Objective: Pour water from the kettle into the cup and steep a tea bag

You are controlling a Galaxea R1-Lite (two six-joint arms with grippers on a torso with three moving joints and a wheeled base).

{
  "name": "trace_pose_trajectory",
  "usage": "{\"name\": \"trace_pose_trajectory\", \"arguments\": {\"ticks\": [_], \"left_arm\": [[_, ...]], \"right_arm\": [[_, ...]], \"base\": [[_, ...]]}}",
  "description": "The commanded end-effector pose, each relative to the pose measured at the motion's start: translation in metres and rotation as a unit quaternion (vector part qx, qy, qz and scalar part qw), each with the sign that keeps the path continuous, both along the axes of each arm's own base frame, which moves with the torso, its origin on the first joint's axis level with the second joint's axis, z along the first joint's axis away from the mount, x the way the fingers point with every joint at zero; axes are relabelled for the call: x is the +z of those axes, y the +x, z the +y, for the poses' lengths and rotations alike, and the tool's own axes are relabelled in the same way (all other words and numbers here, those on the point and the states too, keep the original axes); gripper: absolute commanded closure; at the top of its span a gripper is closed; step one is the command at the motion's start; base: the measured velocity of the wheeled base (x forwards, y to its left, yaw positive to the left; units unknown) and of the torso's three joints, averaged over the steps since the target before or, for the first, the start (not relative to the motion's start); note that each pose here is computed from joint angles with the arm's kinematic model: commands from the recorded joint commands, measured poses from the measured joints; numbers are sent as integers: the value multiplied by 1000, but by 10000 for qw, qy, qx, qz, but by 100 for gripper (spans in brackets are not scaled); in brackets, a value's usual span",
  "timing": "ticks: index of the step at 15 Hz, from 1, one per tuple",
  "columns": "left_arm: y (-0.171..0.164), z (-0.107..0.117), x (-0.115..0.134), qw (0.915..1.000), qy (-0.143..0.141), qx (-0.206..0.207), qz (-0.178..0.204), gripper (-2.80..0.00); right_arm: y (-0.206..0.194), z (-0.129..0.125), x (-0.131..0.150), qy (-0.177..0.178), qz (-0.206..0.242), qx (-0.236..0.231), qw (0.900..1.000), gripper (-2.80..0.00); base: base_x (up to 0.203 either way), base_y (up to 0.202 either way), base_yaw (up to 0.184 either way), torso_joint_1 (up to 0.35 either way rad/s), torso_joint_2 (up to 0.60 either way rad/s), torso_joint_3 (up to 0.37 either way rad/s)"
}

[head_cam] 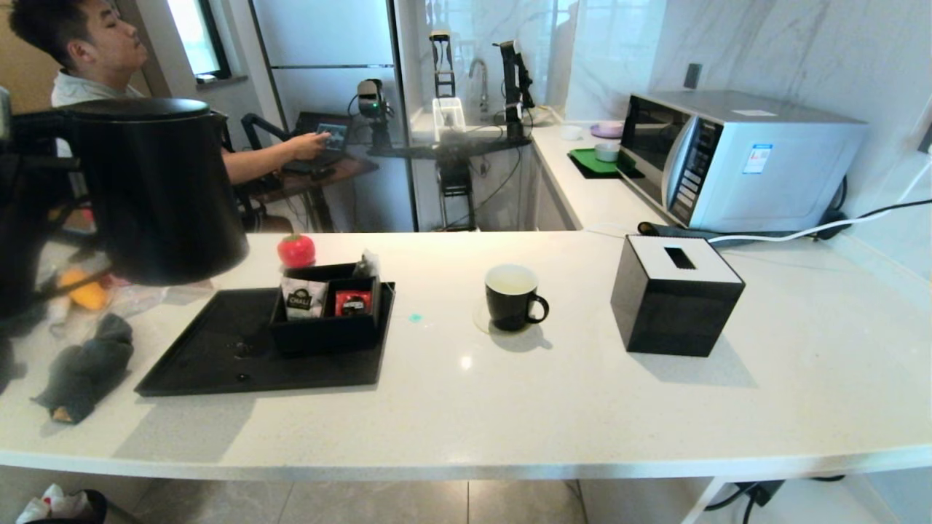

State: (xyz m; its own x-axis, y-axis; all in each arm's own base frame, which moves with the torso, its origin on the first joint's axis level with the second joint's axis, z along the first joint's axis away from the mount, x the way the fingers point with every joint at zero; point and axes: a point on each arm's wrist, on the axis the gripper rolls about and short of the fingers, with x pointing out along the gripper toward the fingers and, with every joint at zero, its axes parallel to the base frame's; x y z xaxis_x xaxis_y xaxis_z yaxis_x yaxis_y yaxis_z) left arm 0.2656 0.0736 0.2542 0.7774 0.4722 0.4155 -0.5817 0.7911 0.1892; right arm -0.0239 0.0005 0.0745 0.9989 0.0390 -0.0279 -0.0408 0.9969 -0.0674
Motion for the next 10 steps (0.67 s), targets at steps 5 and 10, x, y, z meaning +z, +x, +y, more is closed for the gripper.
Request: {"name": "trace_pose_trajectory", "arguments": {"ticks": [5, 10], "left_arm": [[-14, 32, -46, 9987, -142, 442, 211, 0], [-1, 48, -89, 9948, -522, 429, 759, 0]], "right_arm": [[0, 0, 0, -4, 6, 5, 10000, 0], [0, 0, 0, -4, 14, 5, 10000, 0]], "base": [[0, 0, 0, 0, 0, 0], [0, 0, 0, 0, 0, 0]]}}
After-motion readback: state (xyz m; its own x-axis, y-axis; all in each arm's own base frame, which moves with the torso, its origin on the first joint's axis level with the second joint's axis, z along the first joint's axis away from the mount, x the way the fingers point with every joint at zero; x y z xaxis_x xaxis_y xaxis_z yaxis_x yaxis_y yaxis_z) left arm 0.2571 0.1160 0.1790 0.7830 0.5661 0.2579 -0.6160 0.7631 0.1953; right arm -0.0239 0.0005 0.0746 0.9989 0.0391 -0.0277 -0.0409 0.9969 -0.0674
